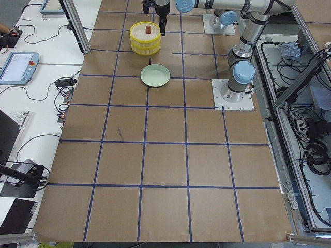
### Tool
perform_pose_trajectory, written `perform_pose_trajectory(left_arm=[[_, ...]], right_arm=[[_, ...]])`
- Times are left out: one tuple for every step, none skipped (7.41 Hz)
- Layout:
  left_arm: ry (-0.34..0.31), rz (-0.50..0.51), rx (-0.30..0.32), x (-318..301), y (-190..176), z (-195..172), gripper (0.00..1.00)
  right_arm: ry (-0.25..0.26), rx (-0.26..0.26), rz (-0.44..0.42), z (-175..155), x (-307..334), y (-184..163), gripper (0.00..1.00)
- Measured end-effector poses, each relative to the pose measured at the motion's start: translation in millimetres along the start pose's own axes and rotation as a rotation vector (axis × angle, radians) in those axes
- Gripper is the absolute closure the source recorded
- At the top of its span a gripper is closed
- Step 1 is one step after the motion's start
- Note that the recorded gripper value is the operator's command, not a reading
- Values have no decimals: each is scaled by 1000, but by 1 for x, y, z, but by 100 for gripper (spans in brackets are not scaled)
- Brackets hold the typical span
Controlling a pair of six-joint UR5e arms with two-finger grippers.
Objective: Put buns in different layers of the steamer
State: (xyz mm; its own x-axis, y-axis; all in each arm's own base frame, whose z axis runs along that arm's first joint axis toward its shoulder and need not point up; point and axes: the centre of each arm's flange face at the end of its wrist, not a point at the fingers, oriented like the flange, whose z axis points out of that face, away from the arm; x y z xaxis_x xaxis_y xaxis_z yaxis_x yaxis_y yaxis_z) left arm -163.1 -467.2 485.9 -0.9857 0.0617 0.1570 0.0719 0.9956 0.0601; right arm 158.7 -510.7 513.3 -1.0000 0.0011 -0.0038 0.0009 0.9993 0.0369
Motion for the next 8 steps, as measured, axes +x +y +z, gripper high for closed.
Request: perform_pose_trajectory(left_arm=[[-22,0,1,-2,0,0,0],[-54,0,5,-6,0,0,0],[-77,0,11,-8,-1,0,0],[-88,2,15,-10,-1,0,0],[-93,4,16,-12,-2,0,0],[-96,4,17,-13,-2,0,0],[-99,4,19,-13,-1,0,0],[-102,3,21,-14,1,-2,0]], right_arm=[[-12,6,-1,0,-1,-1,0],[-17,9,-3,0,-2,-1,0],[-18,11,-3,0,-3,-1,0],[-18,11,-4,0,-3,0,0],[-18,12,-5,-1,-4,0,0],[-19,11,-4,0,-4,0,0],[-19,11,-5,0,-4,0,0],[-19,11,-4,0,-4,0,0]])
